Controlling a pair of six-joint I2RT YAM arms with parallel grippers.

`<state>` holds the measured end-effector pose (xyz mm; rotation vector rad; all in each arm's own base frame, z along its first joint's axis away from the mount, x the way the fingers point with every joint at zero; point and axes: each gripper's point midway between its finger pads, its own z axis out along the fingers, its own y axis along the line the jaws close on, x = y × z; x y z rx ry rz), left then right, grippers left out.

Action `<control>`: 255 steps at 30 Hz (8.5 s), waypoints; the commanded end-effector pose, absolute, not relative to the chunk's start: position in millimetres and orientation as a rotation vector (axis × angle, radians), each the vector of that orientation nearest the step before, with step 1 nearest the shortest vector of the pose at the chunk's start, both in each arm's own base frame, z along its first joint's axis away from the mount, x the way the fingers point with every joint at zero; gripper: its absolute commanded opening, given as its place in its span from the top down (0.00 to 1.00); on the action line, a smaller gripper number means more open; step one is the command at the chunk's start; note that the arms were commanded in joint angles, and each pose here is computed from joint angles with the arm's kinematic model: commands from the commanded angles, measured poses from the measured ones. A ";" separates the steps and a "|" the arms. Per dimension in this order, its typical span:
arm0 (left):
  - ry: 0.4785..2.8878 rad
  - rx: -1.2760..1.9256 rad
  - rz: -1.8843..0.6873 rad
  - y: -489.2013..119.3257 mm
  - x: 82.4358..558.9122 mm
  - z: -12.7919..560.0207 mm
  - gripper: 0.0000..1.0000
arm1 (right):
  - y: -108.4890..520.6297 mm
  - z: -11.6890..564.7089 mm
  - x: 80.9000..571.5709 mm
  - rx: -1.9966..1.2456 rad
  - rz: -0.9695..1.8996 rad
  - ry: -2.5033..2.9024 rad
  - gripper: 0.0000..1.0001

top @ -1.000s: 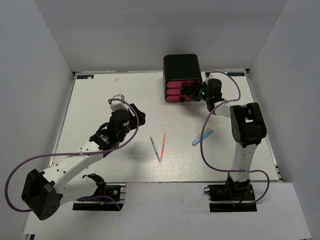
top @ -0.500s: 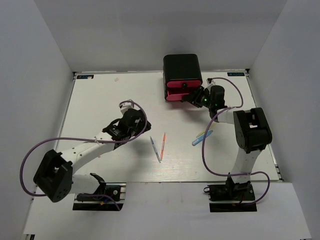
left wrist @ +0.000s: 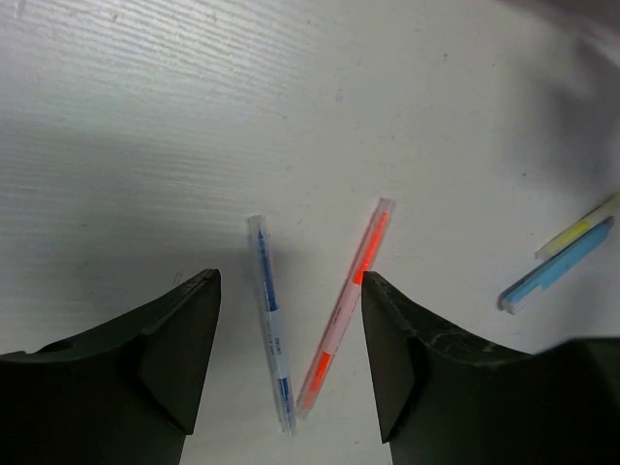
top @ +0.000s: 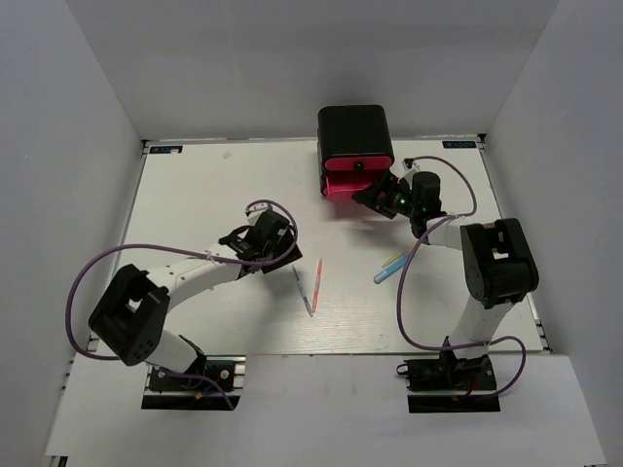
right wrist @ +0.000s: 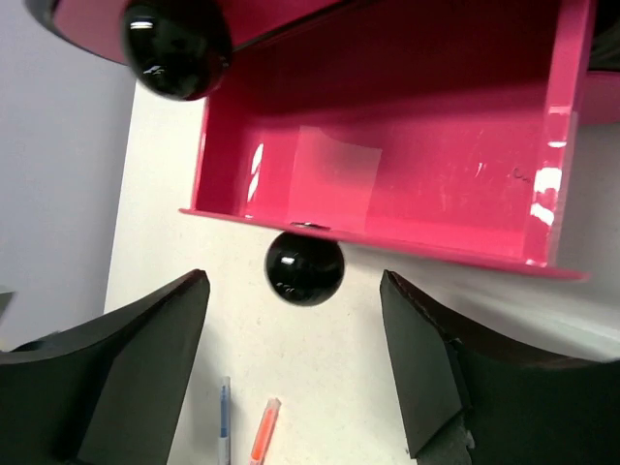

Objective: Sort the stationery into containers
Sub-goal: Open the drawer at the center of the board, then pick up the pen from the center of the board, then place the pen in the drawer, then pick up the pen from the center of the board.

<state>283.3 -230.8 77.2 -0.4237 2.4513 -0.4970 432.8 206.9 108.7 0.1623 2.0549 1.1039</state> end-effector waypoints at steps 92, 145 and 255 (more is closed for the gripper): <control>1.491 -0.621 -0.773 -376.1 498.1 232.0 1.00 | 126.3 123.3 276.3 -0.574 0.687 1.954 0.93; 1.312 -0.614 -0.768 -371.1 491.9 242.5 1.00 | 125.6 117.5 270.7 -0.588 0.688 1.956 0.91; 1.835 -0.212 -0.906 -369.5 366.2 289.2 1.00 | 105.9 134.3 303.9 -0.494 0.568 2.023 0.90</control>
